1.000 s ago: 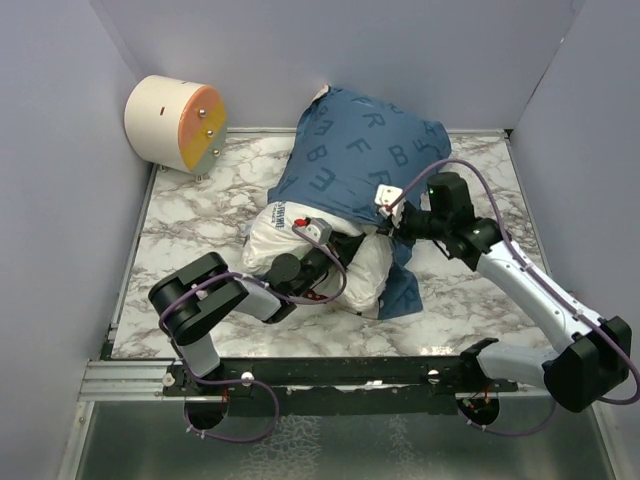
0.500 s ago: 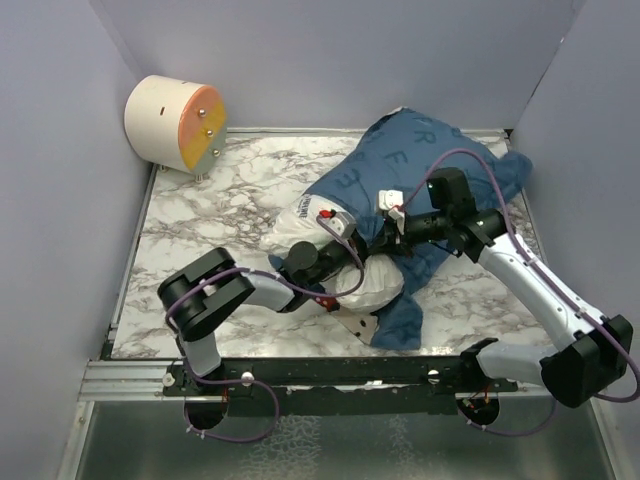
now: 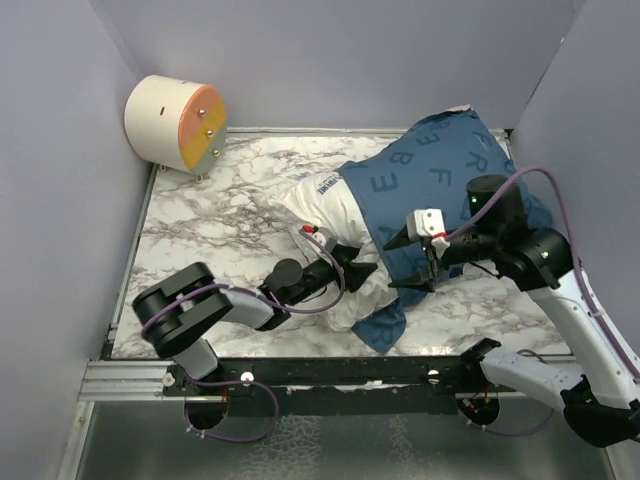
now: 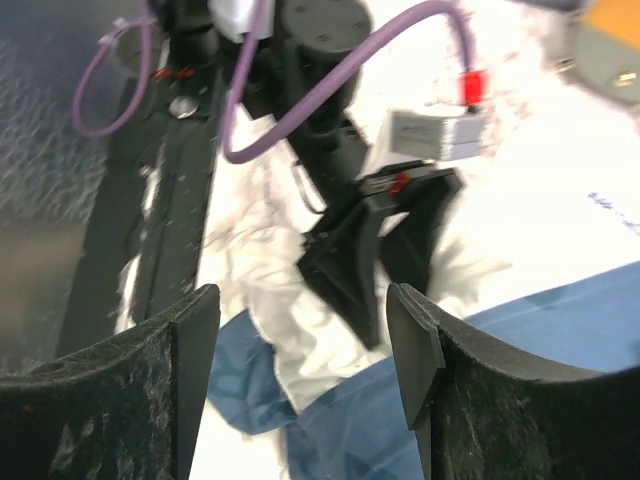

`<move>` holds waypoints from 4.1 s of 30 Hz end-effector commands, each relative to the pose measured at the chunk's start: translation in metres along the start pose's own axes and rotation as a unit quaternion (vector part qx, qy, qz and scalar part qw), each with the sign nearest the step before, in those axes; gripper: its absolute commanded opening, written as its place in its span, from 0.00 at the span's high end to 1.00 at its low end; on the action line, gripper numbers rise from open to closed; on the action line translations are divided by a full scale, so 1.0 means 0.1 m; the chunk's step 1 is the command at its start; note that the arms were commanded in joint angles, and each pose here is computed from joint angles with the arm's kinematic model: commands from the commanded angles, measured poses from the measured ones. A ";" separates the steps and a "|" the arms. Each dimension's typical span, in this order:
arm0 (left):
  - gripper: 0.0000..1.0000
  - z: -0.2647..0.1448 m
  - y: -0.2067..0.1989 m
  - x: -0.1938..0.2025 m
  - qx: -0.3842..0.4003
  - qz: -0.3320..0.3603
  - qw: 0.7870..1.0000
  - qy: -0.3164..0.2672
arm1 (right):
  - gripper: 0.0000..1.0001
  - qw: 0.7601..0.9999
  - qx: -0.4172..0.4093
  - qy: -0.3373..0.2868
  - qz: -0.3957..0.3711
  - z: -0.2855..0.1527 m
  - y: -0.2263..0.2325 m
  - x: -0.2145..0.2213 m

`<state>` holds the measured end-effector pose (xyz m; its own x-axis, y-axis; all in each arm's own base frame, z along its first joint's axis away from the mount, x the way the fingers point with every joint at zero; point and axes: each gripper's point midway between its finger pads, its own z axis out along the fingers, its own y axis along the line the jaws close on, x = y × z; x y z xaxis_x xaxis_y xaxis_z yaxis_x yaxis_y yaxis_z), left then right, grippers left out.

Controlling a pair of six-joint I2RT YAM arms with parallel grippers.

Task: Put the pillow into the pillowcase
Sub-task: Stuff the pillow into the pillowcase.

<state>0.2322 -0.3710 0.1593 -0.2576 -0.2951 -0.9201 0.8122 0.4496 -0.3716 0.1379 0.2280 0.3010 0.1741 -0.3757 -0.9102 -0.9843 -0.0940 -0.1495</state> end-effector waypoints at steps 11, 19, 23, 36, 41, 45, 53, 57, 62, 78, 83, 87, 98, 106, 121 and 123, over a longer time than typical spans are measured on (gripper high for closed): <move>0.15 -0.70 0.08 -0.24 -0.120 -0.066 0.979 0.154 | 0.34 0.948 0.280 0.087 0.126 -0.01 -1.70 0.07; 0.07 -0.65 0.42 -0.99 -0.174 -0.162 0.965 0.107 | 0.34 0.915 0.351 0.140 0.141 0.06 -2.27 0.34; 0.01 -0.56 0.68 -1.00 -0.193 -0.210 0.955 0.085 | 0.58 0.908 0.348 0.179 0.150 0.10 -2.16 0.71; 0.19 -0.14 0.91 -0.55 -0.154 -0.256 0.951 0.078 | 0.99 0.943 0.198 0.193 0.183 0.22 -1.00 1.19; 0.92 -0.17 0.73 -0.23 -0.112 -0.255 0.954 0.108 | 0.98 0.955 0.202 0.152 0.155 0.11 -0.94 0.87; 1.00 -0.15 0.40 0.07 -0.058 -0.231 0.957 0.164 | 0.63 0.964 0.223 0.087 0.119 -0.03 -1.17 0.19; 1.00 -0.15 0.08 0.43 -0.022 -0.196 0.954 0.225 | 0.24 0.934 0.295 0.135 0.154 0.00 -1.79 0.29; 1.00 -0.16 0.07 0.51 -0.020 -0.202 0.952 0.228 | 0.24 0.911 0.332 0.188 0.156 -0.04 -1.89 0.66; 1.00 -0.15 0.04 0.60 -0.013 -0.208 0.950 0.234 | 0.26 0.886 0.371 0.241 0.140 -0.13 -1.97 1.01; 1.00 -0.06 0.08 0.47 -0.020 -0.174 0.959 0.221 | 1.00 0.963 0.133 0.115 0.206 0.51 -1.31 0.58; 1.00 0.30 0.18 -0.16 -0.009 -0.107 0.983 0.148 | 1.00 0.976 -0.031 -0.012 0.214 0.70 -1.12 -0.30; 1.00 0.43 0.18 -0.94 0.005 -0.027 0.999 0.038 | 1.00 0.975 -0.094 -0.082 0.186 0.59 -1.04 -0.94; 1.00 0.26 0.03 -1.78 0.016 0.081 0.988 -0.130 | 1.00 0.968 -0.119 -0.138 0.174 0.30 -0.59 -1.09; 1.00 -0.19 0.93 -0.53 -0.133 -0.061 0.984 -0.105 | 1.00 0.966 -0.100 -0.101 0.215 0.50 -0.50 -0.41; 0.32 -0.68 0.88 -0.19 -0.194 -0.102 0.976 0.004 | 0.09 0.983 0.180 0.027 0.009 0.00 -1.06 -0.05; 0.20 -0.80 0.84 -0.18 -0.202 -0.113 0.973 0.020 | 0.01 0.971 0.235 0.052 0.003 -0.07 -1.22 0.11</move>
<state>0.2699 -0.2876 0.1887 -0.3172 -0.5062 -0.8020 0.6159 0.5331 -0.5800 0.2188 0.2574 0.3124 0.0678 -0.3700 -0.9266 -0.9846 0.1253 -0.1220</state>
